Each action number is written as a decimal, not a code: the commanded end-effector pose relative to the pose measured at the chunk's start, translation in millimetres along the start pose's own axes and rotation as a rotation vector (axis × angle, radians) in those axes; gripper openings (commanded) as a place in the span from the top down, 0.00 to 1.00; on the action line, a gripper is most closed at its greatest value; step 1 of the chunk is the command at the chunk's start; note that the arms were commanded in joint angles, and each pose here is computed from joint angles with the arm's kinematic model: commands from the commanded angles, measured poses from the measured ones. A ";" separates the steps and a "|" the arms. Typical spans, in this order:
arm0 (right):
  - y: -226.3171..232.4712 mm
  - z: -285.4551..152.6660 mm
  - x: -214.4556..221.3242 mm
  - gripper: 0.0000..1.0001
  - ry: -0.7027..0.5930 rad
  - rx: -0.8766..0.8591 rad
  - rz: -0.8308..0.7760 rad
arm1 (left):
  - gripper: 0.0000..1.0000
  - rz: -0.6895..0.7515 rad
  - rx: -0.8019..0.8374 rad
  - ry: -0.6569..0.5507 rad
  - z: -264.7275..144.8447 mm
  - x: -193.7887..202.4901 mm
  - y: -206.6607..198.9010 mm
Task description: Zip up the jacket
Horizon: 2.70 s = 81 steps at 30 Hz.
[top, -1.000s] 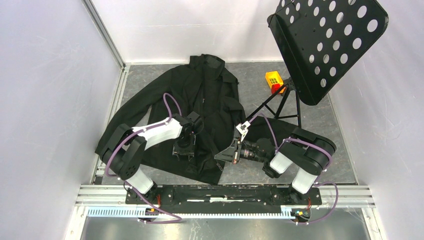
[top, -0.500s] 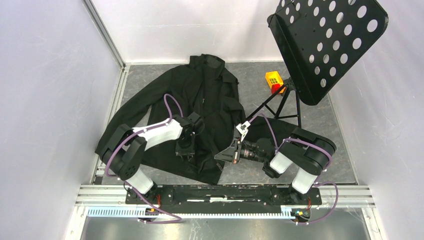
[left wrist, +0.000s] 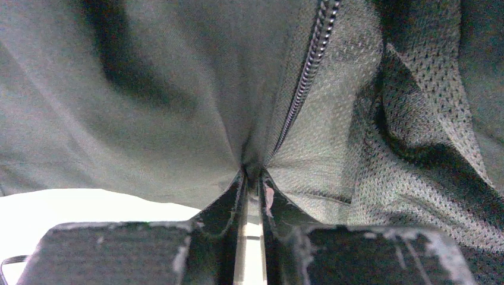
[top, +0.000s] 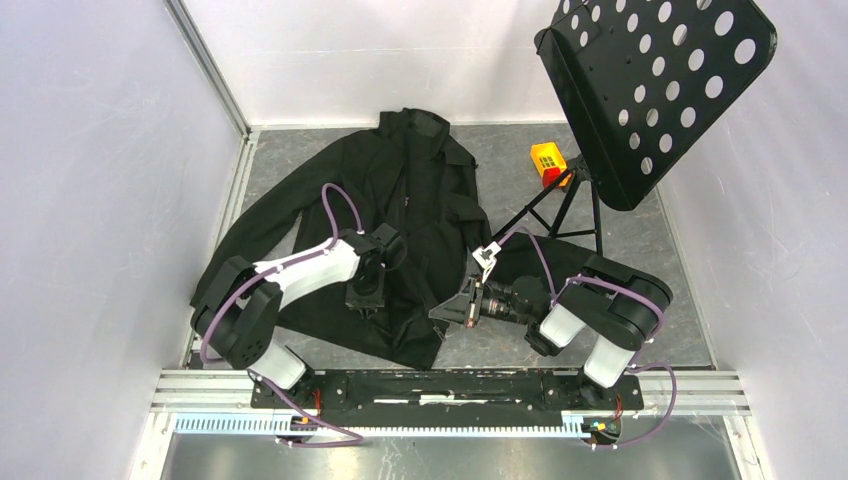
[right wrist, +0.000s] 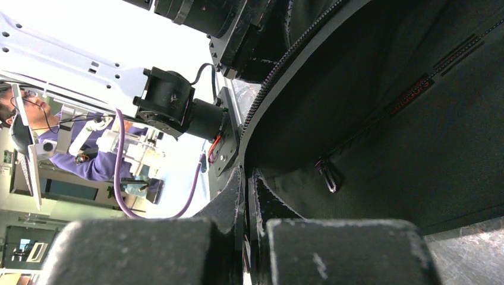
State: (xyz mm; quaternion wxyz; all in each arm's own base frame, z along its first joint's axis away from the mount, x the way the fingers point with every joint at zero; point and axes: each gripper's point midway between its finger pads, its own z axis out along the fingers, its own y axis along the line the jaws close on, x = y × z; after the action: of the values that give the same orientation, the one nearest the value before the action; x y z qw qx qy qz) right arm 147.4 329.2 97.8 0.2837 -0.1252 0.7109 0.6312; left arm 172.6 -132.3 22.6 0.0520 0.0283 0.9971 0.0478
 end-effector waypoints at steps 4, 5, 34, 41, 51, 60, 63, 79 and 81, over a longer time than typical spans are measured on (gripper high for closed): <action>78.6 -9.1 -53.0 1.00 -0.237 -0.316 -0.229 | 0.85 0.005 -0.002 -0.081 -19.6 -13.9 4.8; 77.8 -8.5 -53.3 1.00 -0.237 -0.313 -0.228 | 0.85 0.003 0.001 -0.084 -21.2 -13.6 5.0; 40.1 36.5 -76.3 1.00 -0.365 0.131 -0.345 | 0.98 -0.029 0.735 -0.588 -182.4 -19.7 -43.0; 75.6 47.9 -79.9 1.00 -0.384 -0.013 -0.308 | 0.98 -0.020 0.820 -0.517 -181.2 -12.6 -60.4; 100.0 47.9 -68.9 1.00 -0.359 -0.174 -0.185 | 0.98 -0.058 0.813 -0.515 -175.7 -16.0 -60.6; 118.6 38.3 -67.6 1.00 -0.333 -0.298 0.038 | 0.98 -0.049 0.755 -0.507 -172.9 -14.0 -51.7; 114.0 33.8 -70.3 1.00 -0.343 -0.298 0.139 | 0.98 -0.051 0.749 -0.528 -187.2 -12.0 -44.6; 129.6 23.8 -89.8 1.00 -0.434 -0.379 0.189 | 0.98 -0.110 0.725 -0.517 -200.7 -12.2 -36.8; 131.9 20.4 -93.1 1.00 -0.455 -0.382 0.165 | 0.98 -0.110 0.709 -0.499 -192.1 -11.1 -37.1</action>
State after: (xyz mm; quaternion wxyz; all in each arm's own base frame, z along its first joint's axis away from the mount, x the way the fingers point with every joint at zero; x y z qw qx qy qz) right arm 163.0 380.4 155.2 0.2726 0.0427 0.6721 0.6872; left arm 158.8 -190.5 218.3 0.2834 0.0085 0.9033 -0.3218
